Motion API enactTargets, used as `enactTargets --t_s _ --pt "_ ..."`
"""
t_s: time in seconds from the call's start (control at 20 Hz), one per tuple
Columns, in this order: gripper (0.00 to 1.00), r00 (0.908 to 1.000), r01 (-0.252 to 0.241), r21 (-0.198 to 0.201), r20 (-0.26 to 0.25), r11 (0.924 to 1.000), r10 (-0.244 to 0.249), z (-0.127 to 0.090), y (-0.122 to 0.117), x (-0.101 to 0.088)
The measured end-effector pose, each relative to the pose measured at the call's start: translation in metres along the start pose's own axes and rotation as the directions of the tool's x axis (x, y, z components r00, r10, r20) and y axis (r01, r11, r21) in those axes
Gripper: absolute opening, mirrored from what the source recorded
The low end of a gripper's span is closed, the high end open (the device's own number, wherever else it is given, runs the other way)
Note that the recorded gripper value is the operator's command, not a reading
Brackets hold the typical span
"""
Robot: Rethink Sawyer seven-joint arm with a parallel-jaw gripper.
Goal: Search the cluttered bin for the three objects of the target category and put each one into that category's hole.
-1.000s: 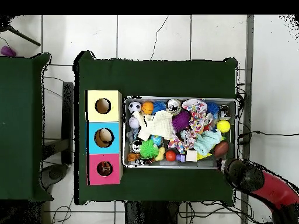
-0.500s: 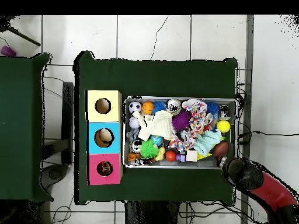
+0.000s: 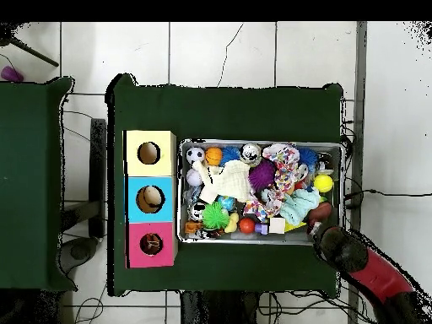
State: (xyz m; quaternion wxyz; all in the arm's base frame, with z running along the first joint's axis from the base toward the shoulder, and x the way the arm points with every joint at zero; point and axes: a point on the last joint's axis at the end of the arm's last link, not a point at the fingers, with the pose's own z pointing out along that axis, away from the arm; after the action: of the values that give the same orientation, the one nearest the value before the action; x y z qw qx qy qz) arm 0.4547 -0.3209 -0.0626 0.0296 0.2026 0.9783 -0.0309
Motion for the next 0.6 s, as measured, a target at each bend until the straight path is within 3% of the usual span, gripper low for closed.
enactTargets --t_s 0.25,0.3,0.6 --pt "1.0 1.0 -0.008 -0.008 0.003 0.9999 0.008 0.0005 -0.0008 -0.0011" --pt "0.0 0.9999 -0.01 -0.011 0.004 0.9999 0.01 0.0008 -0.0011 -0.0015" --pt "0.0 0.9996 -0.026 -0.032 0.012 0.9991 0.026 0.0016 -0.0016 -0.003"
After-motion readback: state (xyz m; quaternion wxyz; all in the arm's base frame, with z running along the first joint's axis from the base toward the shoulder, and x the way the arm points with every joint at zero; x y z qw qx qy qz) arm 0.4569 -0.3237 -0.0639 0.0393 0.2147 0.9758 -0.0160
